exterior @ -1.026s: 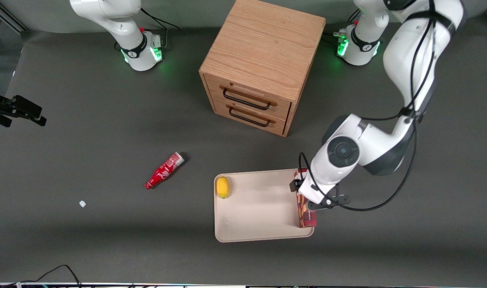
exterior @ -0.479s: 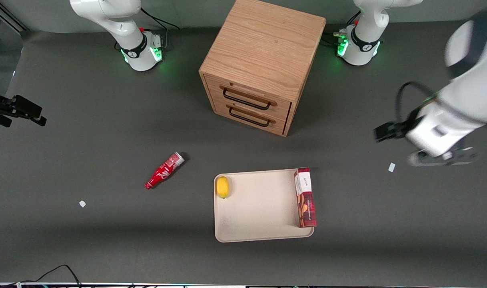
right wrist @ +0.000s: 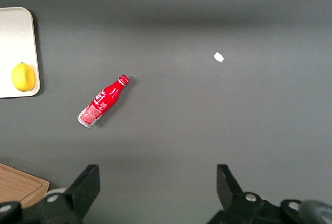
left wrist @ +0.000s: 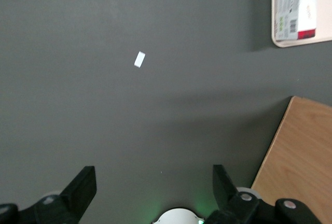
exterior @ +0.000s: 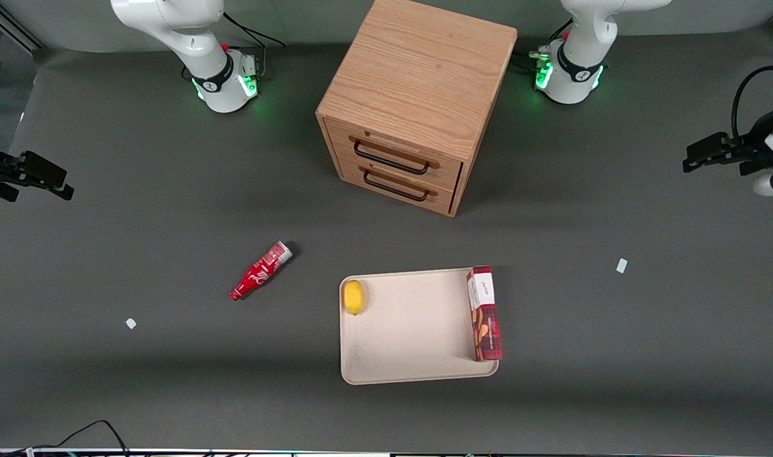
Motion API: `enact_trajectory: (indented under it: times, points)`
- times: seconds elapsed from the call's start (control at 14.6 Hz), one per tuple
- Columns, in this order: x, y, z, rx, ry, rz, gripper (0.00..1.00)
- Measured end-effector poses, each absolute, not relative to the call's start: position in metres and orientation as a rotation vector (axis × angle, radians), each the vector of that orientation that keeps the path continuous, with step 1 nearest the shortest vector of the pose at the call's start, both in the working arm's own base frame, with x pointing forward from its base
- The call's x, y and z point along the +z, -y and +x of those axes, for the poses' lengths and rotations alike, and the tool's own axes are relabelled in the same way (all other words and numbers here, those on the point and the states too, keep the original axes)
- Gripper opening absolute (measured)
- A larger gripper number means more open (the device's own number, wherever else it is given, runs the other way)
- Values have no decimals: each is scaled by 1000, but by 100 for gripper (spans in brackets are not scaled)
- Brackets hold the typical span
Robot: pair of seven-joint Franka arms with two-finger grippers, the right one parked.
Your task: Place red cookie box on tray
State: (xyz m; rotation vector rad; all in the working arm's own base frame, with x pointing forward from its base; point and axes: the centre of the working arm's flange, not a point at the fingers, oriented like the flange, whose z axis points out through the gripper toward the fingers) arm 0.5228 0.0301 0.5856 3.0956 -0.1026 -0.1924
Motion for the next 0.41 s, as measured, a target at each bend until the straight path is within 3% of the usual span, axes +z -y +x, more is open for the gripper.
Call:
enact_trajectory:
  times: [0.41]
  points:
    - [611, -34, 509, -97, 109, 3101, 100]
